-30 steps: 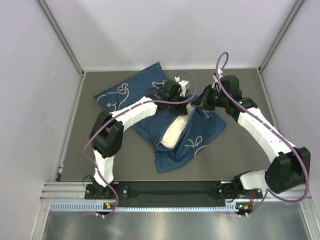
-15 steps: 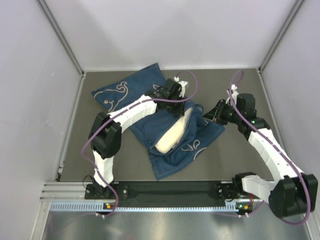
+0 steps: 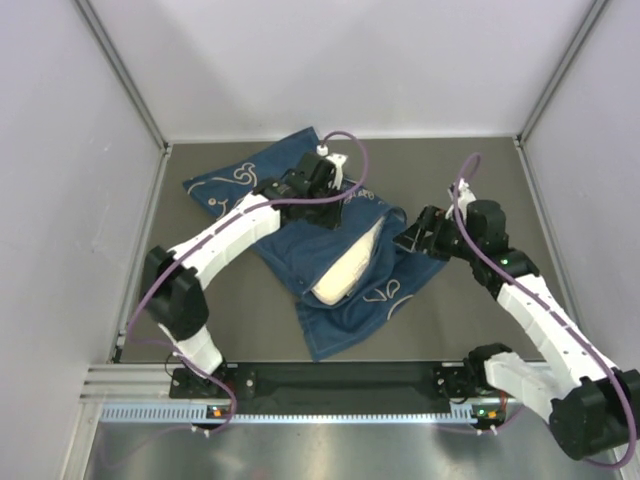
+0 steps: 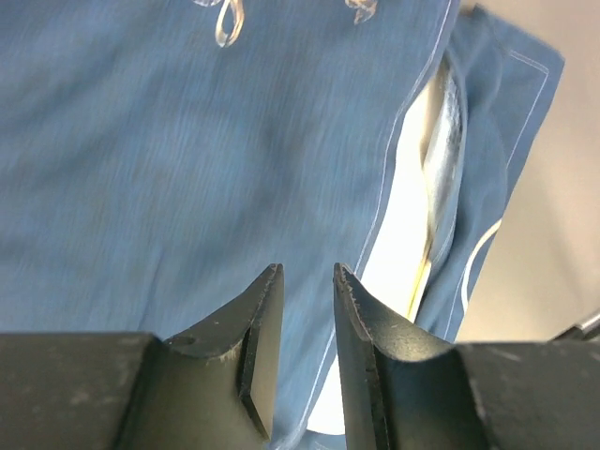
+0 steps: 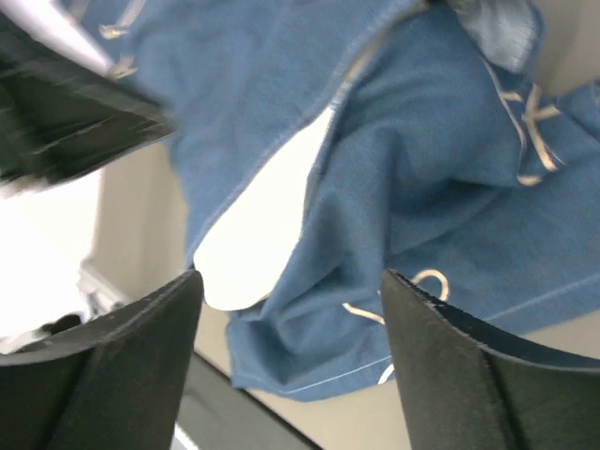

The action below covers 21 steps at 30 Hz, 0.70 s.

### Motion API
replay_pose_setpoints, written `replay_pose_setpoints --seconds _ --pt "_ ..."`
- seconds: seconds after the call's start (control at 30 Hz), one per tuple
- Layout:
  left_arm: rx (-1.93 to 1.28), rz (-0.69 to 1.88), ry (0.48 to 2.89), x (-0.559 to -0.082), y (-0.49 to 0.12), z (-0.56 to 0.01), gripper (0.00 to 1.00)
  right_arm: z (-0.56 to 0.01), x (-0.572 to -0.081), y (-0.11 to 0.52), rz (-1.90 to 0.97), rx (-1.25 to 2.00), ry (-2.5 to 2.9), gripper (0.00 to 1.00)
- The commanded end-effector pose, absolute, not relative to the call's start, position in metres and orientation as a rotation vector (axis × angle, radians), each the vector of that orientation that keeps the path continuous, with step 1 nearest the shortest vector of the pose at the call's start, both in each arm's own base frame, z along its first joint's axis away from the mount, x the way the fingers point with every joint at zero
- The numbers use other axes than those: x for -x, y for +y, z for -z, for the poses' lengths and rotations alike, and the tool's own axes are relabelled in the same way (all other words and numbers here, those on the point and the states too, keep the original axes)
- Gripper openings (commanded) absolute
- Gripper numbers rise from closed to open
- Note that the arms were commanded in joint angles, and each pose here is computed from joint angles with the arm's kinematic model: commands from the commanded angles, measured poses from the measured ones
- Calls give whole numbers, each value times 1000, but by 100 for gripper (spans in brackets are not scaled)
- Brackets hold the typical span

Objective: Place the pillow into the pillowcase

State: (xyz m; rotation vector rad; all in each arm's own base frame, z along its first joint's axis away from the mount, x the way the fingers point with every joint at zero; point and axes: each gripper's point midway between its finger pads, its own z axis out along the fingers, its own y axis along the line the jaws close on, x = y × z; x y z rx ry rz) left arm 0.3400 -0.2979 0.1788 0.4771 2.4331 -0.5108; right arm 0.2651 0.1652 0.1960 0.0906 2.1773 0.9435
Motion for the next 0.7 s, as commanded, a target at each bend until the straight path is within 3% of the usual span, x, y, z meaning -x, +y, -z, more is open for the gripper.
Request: replay_pose_setpoints --seconds 0.0,0.33,0.67 --pt "-432 474 2386 -324 -275 -192 33 -192 -270 169 -777 -146 2212 74" --pt "-375 531 2384 -289 -254 -180 33 -176 -285 191 -459 -454 2279 73" --pt "-405 576 2400 -279 -266 -168 31 -149 -312 212 -326 -474 2344 70"
